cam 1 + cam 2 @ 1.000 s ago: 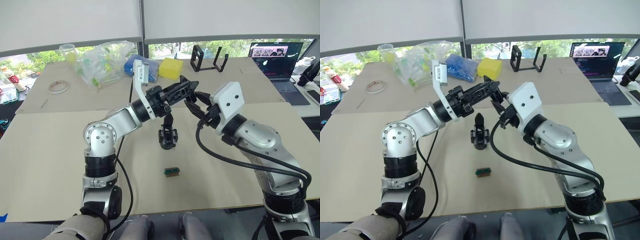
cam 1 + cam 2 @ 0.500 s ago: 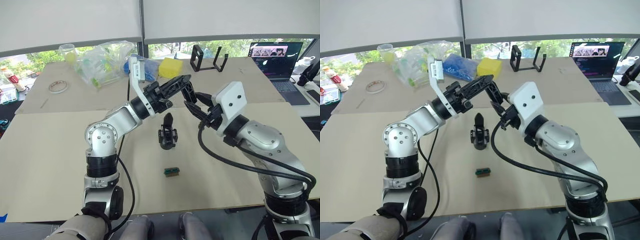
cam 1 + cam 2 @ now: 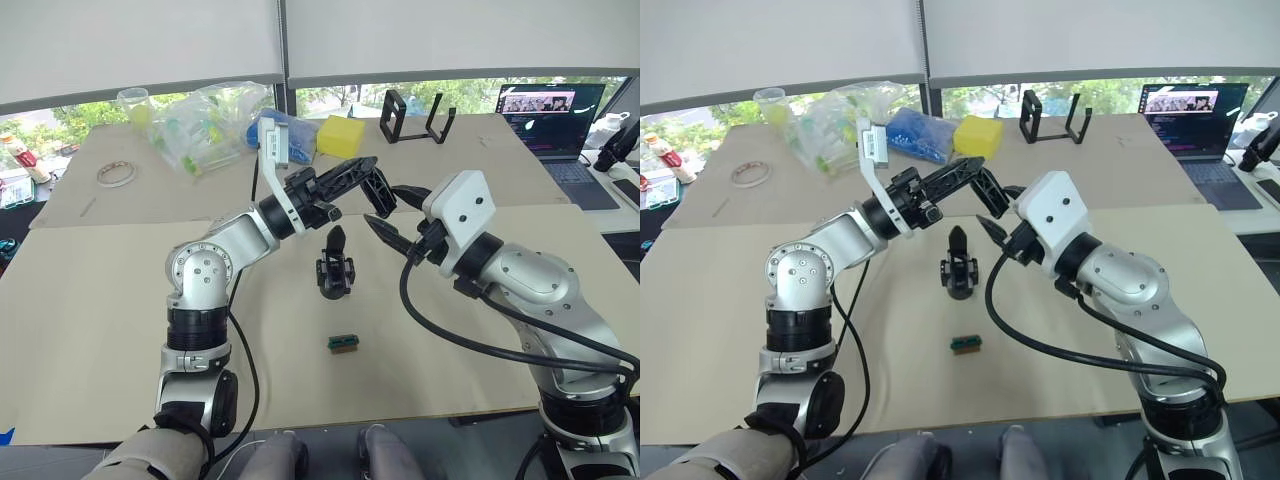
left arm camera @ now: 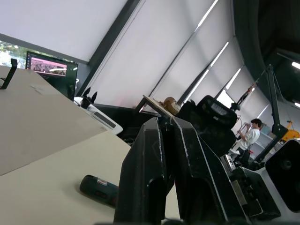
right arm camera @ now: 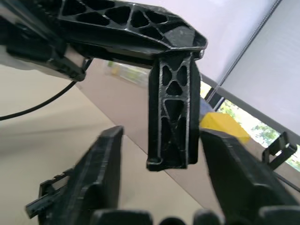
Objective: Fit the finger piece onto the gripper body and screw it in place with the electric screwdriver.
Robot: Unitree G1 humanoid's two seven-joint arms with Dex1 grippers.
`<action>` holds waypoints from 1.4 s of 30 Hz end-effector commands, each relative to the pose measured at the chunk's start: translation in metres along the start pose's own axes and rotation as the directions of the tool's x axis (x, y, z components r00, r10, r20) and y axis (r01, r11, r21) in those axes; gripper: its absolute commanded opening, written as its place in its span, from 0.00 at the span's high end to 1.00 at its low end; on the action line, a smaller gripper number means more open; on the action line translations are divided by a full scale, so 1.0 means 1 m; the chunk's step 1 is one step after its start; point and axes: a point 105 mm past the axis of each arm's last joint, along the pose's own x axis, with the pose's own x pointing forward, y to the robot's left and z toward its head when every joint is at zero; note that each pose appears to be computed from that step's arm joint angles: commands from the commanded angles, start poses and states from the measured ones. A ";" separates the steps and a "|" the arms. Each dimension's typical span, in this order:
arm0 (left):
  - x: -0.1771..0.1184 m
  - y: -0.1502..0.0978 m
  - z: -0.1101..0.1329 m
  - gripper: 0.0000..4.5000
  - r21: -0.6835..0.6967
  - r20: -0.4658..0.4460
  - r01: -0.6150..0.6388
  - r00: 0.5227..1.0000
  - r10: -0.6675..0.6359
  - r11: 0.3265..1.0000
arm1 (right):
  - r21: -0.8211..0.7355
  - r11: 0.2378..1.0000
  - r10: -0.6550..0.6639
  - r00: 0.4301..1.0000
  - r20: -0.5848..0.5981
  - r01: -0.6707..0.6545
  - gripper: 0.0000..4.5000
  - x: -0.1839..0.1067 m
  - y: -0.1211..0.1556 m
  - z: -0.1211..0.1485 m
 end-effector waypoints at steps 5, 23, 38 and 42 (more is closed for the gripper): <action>0.000 -0.020 0.009 1.00 0.116 -0.107 0.192 0.978 -0.180 0.975 | 0.165 0.976 0.128 0.989 0.073 -0.139 0.00 -0.020 -0.007 0.021; -0.026 -0.040 0.005 1.00 0.073 -0.442 0.492 0.796 -0.414 0.868 | 0.465 0.775 0.430 0.896 0.107 -0.428 0.00 -0.022 -0.003 0.032; -0.024 -0.042 0.007 1.00 0.077 -0.456 0.512 0.781 -0.427 0.856 | 0.523 0.654 0.553 0.817 0.163 -0.547 0.00 -0.028 0.004 0.042; -0.021 -0.044 0.007 1.00 0.074 -0.452 0.524 0.776 -0.439 0.849 | 0.523 0.612 0.599 0.780 0.181 -0.593 0.00 -0.031 0.009 0.048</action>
